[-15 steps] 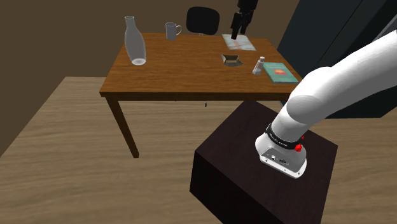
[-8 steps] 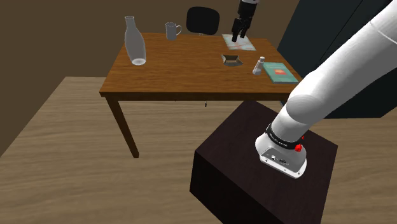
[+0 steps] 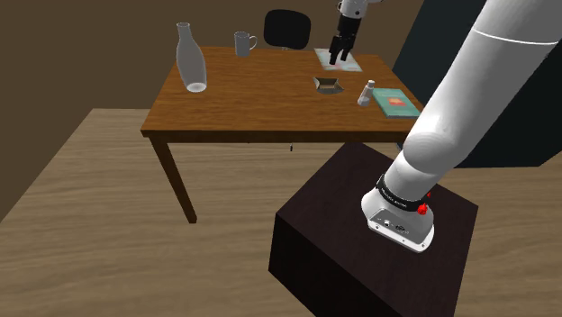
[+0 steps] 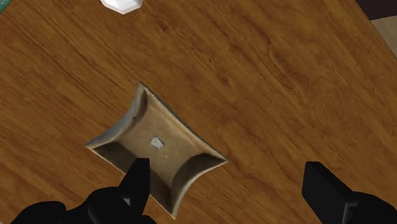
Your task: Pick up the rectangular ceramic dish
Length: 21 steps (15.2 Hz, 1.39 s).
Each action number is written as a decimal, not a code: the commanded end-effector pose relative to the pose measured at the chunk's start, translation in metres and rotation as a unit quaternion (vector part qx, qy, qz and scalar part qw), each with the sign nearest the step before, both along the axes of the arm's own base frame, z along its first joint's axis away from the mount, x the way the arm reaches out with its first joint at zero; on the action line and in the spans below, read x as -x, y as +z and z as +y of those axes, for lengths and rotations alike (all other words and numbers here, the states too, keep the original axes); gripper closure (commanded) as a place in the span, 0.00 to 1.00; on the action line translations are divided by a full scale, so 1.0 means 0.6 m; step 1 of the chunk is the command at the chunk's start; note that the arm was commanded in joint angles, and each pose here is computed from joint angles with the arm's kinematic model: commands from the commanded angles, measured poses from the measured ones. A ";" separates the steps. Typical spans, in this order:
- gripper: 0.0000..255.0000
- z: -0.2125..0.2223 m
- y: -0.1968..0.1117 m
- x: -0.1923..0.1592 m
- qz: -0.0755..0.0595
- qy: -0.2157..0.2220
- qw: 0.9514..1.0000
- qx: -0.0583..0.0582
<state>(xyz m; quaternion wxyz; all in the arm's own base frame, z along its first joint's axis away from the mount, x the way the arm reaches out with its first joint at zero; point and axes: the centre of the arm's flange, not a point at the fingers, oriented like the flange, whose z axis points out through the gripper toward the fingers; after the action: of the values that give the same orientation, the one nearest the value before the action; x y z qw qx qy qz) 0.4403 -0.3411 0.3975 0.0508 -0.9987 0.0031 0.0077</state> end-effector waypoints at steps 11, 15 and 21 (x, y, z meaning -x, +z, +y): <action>0.00 -0.192 -0.147 -0.058 0.011 -0.028 0.999 -0.026; 0.00 -0.192 -0.182 -0.058 0.011 -0.028 0.999 -0.026; 1.00 -0.192 -0.205 -0.057 0.011 -0.028 0.999 -0.026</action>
<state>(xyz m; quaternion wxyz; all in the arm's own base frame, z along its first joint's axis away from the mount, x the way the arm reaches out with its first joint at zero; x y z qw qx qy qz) 0.4744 -0.4562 0.2753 0.0776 -0.9964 0.0311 0.0173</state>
